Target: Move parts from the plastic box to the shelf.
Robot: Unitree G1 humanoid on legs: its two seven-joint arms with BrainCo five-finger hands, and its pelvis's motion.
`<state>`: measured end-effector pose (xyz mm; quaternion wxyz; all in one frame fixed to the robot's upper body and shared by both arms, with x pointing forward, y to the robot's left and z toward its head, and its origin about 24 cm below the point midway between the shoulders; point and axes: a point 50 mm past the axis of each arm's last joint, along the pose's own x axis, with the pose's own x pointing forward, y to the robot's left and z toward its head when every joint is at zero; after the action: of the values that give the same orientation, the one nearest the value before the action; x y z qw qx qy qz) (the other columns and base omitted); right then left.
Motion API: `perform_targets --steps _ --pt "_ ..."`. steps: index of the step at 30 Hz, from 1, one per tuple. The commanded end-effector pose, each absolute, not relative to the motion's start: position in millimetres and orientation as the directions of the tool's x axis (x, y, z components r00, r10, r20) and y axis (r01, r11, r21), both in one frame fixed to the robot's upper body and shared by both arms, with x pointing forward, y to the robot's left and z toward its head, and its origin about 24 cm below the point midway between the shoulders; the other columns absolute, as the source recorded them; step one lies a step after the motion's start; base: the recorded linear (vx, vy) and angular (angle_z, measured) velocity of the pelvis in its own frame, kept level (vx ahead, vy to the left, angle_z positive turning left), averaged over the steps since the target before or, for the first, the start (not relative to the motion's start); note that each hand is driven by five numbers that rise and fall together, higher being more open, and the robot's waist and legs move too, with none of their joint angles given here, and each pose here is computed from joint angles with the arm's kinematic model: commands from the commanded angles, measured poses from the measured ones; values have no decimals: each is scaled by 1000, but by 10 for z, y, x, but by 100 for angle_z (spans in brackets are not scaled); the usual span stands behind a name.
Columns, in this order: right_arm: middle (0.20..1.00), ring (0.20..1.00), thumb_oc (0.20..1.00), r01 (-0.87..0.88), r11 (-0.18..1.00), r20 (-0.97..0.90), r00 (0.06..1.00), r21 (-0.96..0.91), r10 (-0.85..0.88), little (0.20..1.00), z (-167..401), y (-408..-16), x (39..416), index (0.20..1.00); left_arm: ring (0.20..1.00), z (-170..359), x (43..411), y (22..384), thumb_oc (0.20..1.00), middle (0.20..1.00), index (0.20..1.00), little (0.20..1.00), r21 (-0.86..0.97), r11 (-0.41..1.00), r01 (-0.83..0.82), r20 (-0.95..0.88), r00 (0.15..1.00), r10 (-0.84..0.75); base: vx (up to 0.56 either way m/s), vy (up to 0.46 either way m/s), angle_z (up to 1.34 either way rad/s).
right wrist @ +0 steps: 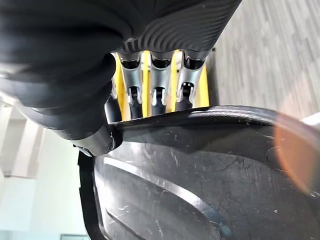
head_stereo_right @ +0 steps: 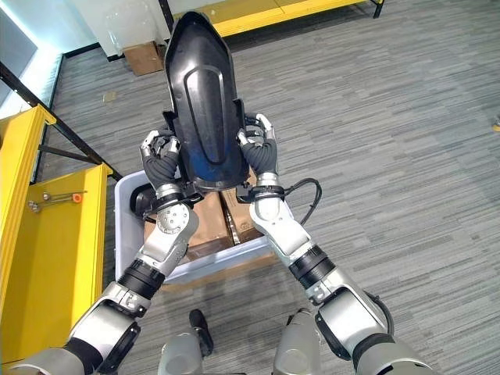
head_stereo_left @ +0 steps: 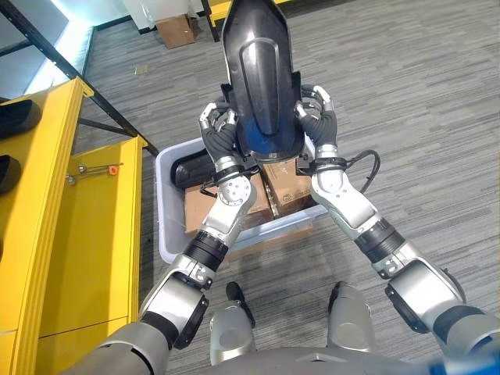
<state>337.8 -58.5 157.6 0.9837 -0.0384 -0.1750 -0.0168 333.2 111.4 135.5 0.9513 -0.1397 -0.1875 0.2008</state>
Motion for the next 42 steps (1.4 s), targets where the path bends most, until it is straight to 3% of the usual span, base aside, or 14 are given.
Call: perform_targets --steps 1,5,8,17,32,37,42 --pt "200 200 200 -263 965 503 836 14 220 200 2026 -36 3154 200 200 1618 3369 1069 200 200 200 200 -329 894 -305 400 812 425 6 -190 3" --pt "200 200 200 -384 923 413 839 -15 355 200 1816 167 3049 200 200 1315 3243 1297 200 200 200 200 -341 833 -435 279 800 532 32 -266 23" --pt "200 200 200 -349 937 364 870 -24 334 200 1682 259 2929 200 200 1091 3146 1282 200 200 200 200 -325 845 -425 224 833 506 -177 -212 59" --pt "200 200 200 -352 935 431 837 -48 337 200 1900 311 3034 200 200 1199 3212 1390 200 200 200 200 -335 848 -411 300 806 510 -313 -53 102" --pt "200 200 200 -251 967 446 870 35 210 200 2139 374 3024 200 200 1325 3378 1352 200 200 200 200 -201 911 -360 326 853 408 -208 300 81" --pt "200 200 200 -176 981 468 876 76 120 200 2184 260 3048 200 200 1436 3491 1181 200 200 200 200 -153 946 -284 350 880 321 -123 158 86" --pt "200 200 200 -202 976 403 902 77 154 200 1973 132 3121 200 200 1235 3412 1219 200 200 200 200 -131 939 -319 288 894 344 141 134 88"
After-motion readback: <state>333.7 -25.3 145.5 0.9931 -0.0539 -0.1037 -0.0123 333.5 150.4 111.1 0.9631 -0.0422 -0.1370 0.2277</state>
